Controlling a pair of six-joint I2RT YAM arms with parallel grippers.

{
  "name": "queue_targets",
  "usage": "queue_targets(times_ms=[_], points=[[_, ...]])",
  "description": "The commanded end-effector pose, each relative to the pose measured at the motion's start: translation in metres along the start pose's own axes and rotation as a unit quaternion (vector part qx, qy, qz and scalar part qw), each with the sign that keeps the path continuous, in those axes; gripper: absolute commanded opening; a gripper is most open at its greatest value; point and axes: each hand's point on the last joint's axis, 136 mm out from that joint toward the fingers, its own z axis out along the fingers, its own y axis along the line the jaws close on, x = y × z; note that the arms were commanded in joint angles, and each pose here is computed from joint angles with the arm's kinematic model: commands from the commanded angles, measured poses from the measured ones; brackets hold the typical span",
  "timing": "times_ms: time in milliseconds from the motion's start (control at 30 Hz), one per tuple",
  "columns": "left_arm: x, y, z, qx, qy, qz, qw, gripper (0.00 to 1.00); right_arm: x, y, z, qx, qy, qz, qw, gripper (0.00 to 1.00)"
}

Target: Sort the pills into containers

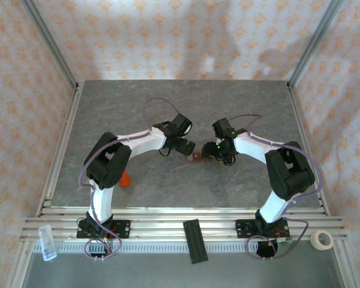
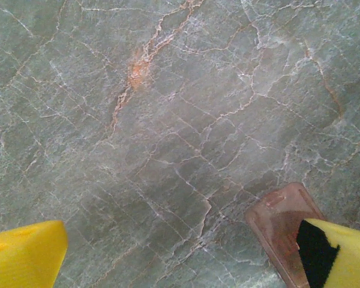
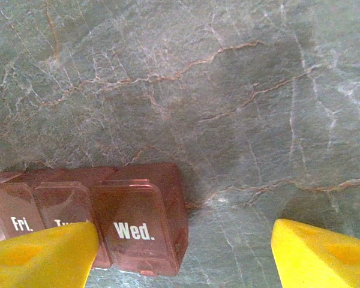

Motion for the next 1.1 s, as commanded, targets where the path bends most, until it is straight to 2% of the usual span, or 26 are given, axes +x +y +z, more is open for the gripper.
queue_targets(times_ms=[0,67,100,167,333,567,800,1067], points=[[-0.025,0.004,-0.023,-0.001,-0.032,-0.01,0.999,1.0,0.01,-0.017,0.014,0.039,0.021,0.002,0.999,0.77],[-0.032,0.004,-0.03,0.003,-0.041,-0.019,0.999,1.0,0.004,-0.012,0.01,0.036,0.017,-0.003,0.999,0.77],[-0.044,0.006,-0.047,0.008,-0.065,-0.028,0.997,1.0,0.0,-0.009,0.006,0.035,0.014,-0.005,0.999,0.77],[-0.055,0.009,-0.059,0.01,-0.085,-0.044,0.995,1.0,-0.009,-0.002,-0.002,0.034,0.006,-0.013,0.999,0.77],[-0.075,0.028,-0.094,0.013,-0.136,-0.098,0.986,1.0,-0.04,0.021,-0.035,0.024,-0.032,-0.031,0.999,0.78],[-0.072,0.082,-0.136,0.007,-0.185,-0.182,0.966,1.0,-0.06,0.066,-0.072,-0.037,-0.066,-0.047,0.996,0.78],[-0.04,0.155,-0.158,-0.02,-0.2,-0.279,0.939,1.0,-0.038,0.137,-0.086,-0.08,-0.077,-0.131,0.985,0.78],[0.004,0.233,-0.16,-0.011,-0.202,-0.423,0.883,1.0,0.017,0.229,-0.085,-0.103,-0.069,-0.26,0.958,0.79]])
